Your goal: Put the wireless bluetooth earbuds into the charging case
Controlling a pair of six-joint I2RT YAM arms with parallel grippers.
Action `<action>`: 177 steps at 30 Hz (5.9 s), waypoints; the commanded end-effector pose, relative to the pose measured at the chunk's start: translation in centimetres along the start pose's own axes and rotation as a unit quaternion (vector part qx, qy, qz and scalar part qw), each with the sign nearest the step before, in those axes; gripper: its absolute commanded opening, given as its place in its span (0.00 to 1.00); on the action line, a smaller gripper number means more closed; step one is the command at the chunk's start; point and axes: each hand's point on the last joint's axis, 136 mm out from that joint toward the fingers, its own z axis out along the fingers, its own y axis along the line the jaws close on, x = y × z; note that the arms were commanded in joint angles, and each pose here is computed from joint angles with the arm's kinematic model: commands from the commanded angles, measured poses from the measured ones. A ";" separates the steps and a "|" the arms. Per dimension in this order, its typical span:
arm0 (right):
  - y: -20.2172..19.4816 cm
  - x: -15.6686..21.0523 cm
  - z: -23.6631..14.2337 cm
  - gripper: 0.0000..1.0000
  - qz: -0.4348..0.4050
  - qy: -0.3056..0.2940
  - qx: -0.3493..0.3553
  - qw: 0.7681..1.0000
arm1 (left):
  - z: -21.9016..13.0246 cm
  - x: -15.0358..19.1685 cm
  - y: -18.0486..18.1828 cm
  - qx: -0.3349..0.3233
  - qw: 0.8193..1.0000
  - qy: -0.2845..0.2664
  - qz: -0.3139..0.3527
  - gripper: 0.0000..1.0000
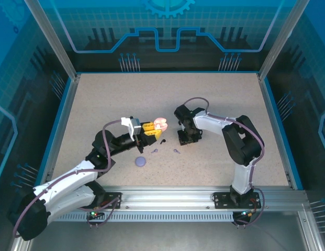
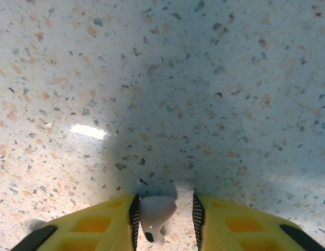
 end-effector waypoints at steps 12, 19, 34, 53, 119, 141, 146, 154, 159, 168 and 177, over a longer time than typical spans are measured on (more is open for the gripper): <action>1.4 -0.3 0.2 0.23 -0.020 0.001 -0.013 1.000 | -0.4 -0.7 -0.3 -0.006 1.000 -0.009 0.021 0.01; 1.2 -0.5 -1.8 0.23 -0.017 -0.035 -0.021 0.999 | -0.4 -0.4 -0.2 -0.007 1.000 -0.005 0.020 0.01; 0.6 -0.5 -17.8 0.22 0.027 -0.271 -0.097 0.957 | 1.9 0.4 1.3 -0.009 1.000 -0.013 0.023 0.00; 4.9 0.4 -31.9 0.21 -0.001 -0.462 -0.156 0.873 | 5.2 1.4 3.4 -0.020 0.998 -0.044 0.027 0.00; 5.7 1.9 -32.3 1.00 -0.071 -0.432 -0.327 0.838 | 4.7 0.7 2.1 -0.002 0.999 -0.052 0.011 0.00; 12.3 1.0 -33.2 0.97 -0.170 -0.364 -0.469 0.787 | 4.4 0.0 1.6 0.004 0.999 -0.054 0.003 0.00; 12.5 1.3 -34.3 0.89 -0.183 -0.370 -0.475 0.777 | 4.5 0.1 1.7 0.003 0.999 -0.053 0.003 0.00; 11.9 1.8 -35.4 0.82 -0.190 -0.387 -0.459 0.777 | 4.6 0.3 1.8 0.002 0.999 -0.051 0.001 0.00; 10.4 1.6 -34.4 0.85 -0.172 -0.398 -0.407 0.804 | 4.6 0.3 1.8 0.001 0.999 -0.051 0.001 0.00; 0.4 0.6 -24.9 1.00 -0.018 -0.392 -0.161 0.905 | 4.3 1.0 2.0 -0.008 0.999 -0.038 -0.005 0.00; -4.5 3.6 -18.0 1.00 0.050 -0.342 -0.063 0.936 | 4.8 5.0 4.3 -0.063 0.994 0.044 -0.076 0.00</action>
